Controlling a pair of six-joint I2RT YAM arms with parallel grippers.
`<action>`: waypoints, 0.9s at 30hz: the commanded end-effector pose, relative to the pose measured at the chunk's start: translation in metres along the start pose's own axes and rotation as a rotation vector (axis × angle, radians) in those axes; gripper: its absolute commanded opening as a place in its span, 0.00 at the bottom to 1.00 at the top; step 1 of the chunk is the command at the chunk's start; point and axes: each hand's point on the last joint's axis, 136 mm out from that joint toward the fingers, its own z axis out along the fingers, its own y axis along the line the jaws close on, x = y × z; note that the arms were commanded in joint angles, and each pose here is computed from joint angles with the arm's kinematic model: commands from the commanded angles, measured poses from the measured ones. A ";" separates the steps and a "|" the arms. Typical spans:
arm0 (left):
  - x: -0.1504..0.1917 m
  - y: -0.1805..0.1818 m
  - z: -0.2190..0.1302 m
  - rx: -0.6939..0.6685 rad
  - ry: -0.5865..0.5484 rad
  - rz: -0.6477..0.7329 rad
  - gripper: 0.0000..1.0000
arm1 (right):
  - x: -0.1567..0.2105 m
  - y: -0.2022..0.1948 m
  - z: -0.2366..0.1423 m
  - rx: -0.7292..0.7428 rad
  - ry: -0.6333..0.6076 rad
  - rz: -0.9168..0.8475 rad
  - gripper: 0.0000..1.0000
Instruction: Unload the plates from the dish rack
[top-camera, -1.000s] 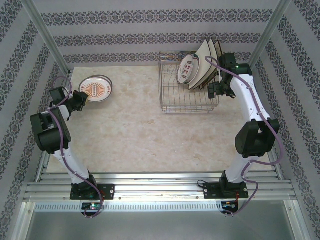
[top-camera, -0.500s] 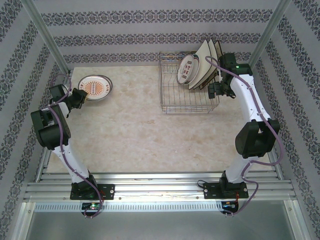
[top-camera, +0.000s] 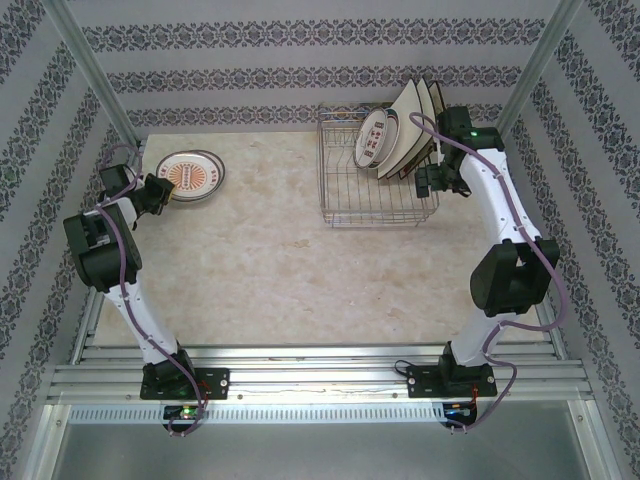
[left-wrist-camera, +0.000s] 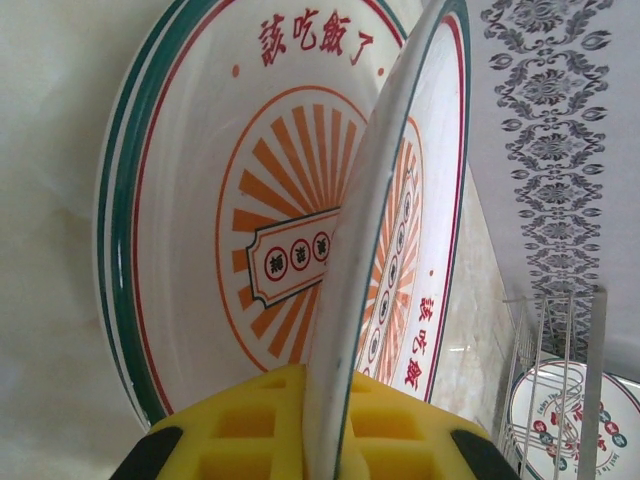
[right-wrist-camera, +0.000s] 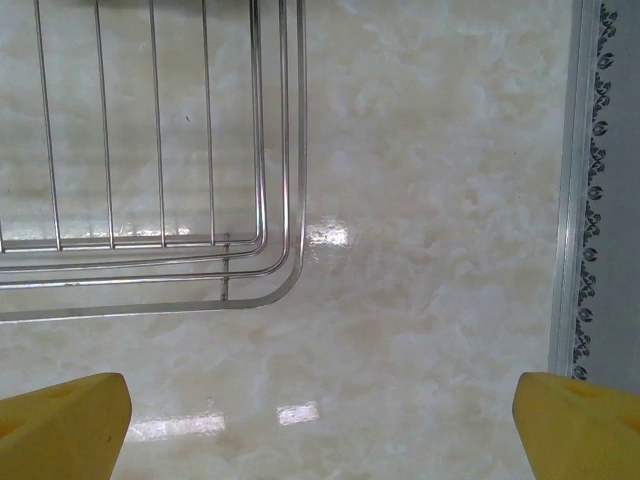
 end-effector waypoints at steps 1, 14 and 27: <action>-0.006 -0.007 0.003 0.005 0.008 0.044 0.00 | 0.005 0.003 0.001 0.008 0.024 -0.028 0.98; -0.001 0.004 0.008 -0.072 0.058 0.062 0.23 | 0.005 0.006 0.002 -0.001 0.031 -0.041 0.98; 0.011 0.009 -0.007 -0.322 0.141 0.224 0.33 | 0.006 0.011 0.002 -0.010 0.023 -0.051 0.98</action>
